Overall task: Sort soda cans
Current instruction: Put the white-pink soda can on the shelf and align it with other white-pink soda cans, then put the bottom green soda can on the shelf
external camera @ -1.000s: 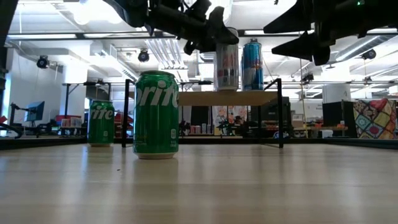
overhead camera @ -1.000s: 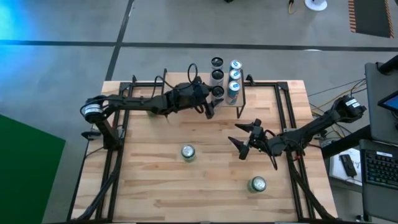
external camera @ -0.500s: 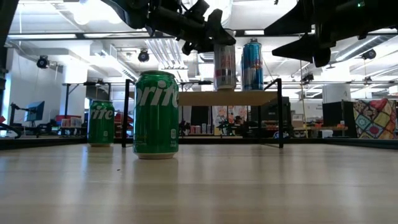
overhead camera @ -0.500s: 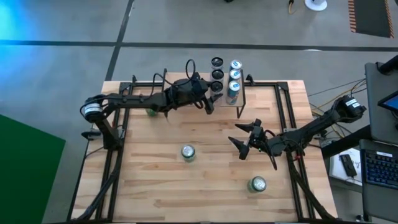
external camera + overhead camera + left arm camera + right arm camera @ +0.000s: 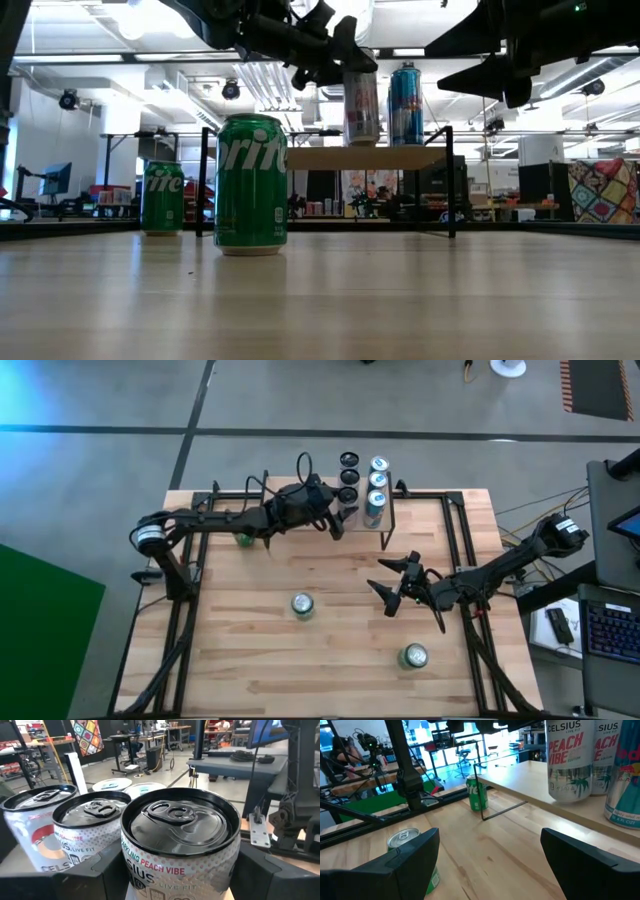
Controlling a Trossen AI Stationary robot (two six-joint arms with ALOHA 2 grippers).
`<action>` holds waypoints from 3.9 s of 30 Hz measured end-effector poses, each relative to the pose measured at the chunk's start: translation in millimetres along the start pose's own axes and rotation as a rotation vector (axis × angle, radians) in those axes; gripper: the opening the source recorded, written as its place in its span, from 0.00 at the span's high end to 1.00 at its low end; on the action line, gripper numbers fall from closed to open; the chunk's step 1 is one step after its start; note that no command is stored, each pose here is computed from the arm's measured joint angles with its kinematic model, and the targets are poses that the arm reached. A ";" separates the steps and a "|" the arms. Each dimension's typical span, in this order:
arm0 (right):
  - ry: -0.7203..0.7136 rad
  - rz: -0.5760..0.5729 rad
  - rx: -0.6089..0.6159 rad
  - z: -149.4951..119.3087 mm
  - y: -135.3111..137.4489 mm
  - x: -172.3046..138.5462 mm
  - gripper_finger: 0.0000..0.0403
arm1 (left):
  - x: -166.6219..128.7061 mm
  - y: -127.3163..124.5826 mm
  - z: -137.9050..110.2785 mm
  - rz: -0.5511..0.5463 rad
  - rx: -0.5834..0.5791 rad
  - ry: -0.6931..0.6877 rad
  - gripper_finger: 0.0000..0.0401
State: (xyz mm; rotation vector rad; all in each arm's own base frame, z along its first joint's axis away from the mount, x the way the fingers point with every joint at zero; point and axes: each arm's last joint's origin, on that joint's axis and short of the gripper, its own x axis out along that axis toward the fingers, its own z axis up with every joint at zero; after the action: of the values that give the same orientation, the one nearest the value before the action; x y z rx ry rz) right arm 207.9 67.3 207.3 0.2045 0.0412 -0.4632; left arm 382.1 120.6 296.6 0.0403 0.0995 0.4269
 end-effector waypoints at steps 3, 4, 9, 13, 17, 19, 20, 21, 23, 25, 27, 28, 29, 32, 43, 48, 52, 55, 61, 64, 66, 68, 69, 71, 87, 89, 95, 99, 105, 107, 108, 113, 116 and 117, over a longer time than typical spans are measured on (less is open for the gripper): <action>0.000 0.000 -0.001 0.0 0.0 0.0 0.17 | 5.7 -0.6 -4.4 -0.018 -0.009 0.009 0.39; 0.000 0.000 -0.001 0.0 0.0 0.0 0.17 | 8.0 -1.0 -6.4 -0.019 -0.008 0.014 0.39; 0.000 0.001 -0.002 0.0 0.0 0.0 0.17 | 16.8 -1.8 -7.2 -0.019 -0.007 0.016 0.39; 0.006 -0.001 -0.009 -0.8 -0.2 0.0 0.17 | 18.4 -0.8 -4.6 -0.020 0.006 0.041 0.39; 0.014 -0.003 -0.011 -1.8 -0.5 0.0 0.17 | 19.1 0.9 0.4 -0.018 0.021 0.079 0.38; 0.014 -0.003 -0.010 -1.8 -0.5 0.0 0.17 | 19.3 1.0 2.4 -0.017 0.024 0.091 0.37; 0.014 -0.003 -0.009 -1.8 -0.5 0.0 0.17 | 19.4 1.0 2.9 -0.017 0.024 0.092 0.36; 0.014 -0.003 -0.008 -1.8 -0.5 0.0 0.17 | 19.3 1.0 2.8 -0.017 0.025 0.092 0.36; 0.014 -0.003 -0.004 -1.8 -0.5 0.0 0.17 | 19.3 1.0 2.7 -0.017 0.025 0.094 0.35; 0.014 -0.003 -0.002 -1.9 -0.5 0.0 0.17 | 19.2 1.1 2.5 -0.014 0.025 0.098 0.34; 0.015 -0.003 -0.002 -1.9 -0.6 0.0 0.17 | 19.1 1.1 2.3 -0.013 0.026 0.101 0.33; 0.015 -0.003 -0.002 -1.9 -0.6 0.0 0.17 | 19.0 1.2 2.3 -0.013 0.026 0.102 0.32; 0.015 -0.003 -0.002 -1.9 -0.6 0.0 0.17 | 19.0 1.2 2.1 -0.012 0.029 0.104 0.31; 0.015 -0.003 -0.001 -1.9 -0.6 0.0 0.17 | 19.0 1.9 1.9 -0.008 0.043 0.106 0.29; 0.016 -0.003 -0.001 -2.1 -0.5 -0.1 0.17 | 12.2 4.2 10.8 -0.006 0.100 0.095 0.17; 0.017 -0.004 -0.002 -2.2 -0.6 -0.1 0.17 | 5.7 5.3 17.4 -0.006 0.108 0.101 0.14; 0.018 -0.004 0.005 -2.4 -0.6 -0.1 0.17 | 0.7 6.3 23.3 -0.004 0.111 0.094 0.13; 0.018 -0.004 0.005 -2.4 -0.6 -0.1 0.17 | -6.0 7.8 31.4 0.009 0.121 0.082 0.13; 0.018 -0.004 0.002 -2.4 -0.6 -0.1 0.17 | -28.8 13.0 51.7 0.065 0.149 0.088 0.13; 0.020 0.007 0.002 -2.9 1.2 -2.0 0.17 | -45.8 15.6 64.1 0.065 0.134 0.096 0.14; 0.020 0.015 0.001 -3.1 3.6 -4.4 0.17 | -59.7 16.7 73.0 0.061 0.133 0.093 0.15; 0.011 0.010 0.000 -2.0 7.0 -7.8 0.17 | -75.8 16.9 80.0 0.056 0.131 0.081 0.16; 0.004 0.004 -0.008 -1.0 9.3 -9.8 0.17 | -83.5 16.2 81.0 0.052 0.130 0.075 0.16; -0.011 -0.001 -0.017 1.4 14.8 -14.8 0.17 | -99.7 16.0 80.8 0.051 0.128 0.054 0.17; 0.295 0.035 -0.018 45.9 43.8 -36.0 0.17 | -198.8 -34.3 -36.2 -0.187 -0.009 -0.084 0.19; 0.392 -0.018 -0.002 55.1 44.7 -37.9 0.17 | -204.2 -47.1 -49.9 -0.218 -0.008 -0.090 0.19; 0.809 -0.080 0.117 75.4 60.2 -42.3 0.17 | -212.4 -82.1 -80.8 -0.302 0.028 -0.038 0.19; 1.158 -0.008 0.148 74.3 82.4 -46.6 0.17 | -215.2 -99.7 -95.6 -0.349 0.036 -0.002 0.19; 1.329 0.029 0.181 66.7 117.3 -50.0 0.17 | -220.6 -118.0 -110.6 -0.326 0.068 0.000 0.19; 1.350 -0.027 0.141 61.6 123.4 -50.9 0.17 | -220.6 -120.5 -112.9 -0.298 0.095 -0.001 0.19; 1.359 -0.070 0.118 58.3 125.3 -51.8 0.17 | -220.1 -120.9 -112.9 -0.288 0.099 -0.004 0.19; 1.400 -0.259 0.059 33.1 133.8 -54.6 0.17 | -218.9 -122.3 -107.3 -0.281 0.093 -0.021 0.19; 1.420 -0.299 0.070 24.7 137.4 -55.1 0.16 | -220.0 -120.9 -103.7 -0.279 0.101 -0.038 0.19; 1.424 -0.298 0.070 24.2 138.0 -56.3 0.16 | -220.4 -120.4 -102.8 -0.278 0.102 -0.043 0.19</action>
State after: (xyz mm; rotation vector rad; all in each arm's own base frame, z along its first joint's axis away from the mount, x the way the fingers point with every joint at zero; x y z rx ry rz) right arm 219.2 207.7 261.6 0.5687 1.4657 -0.5348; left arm 221.3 -78.6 206.5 0.1338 0.0834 0.1426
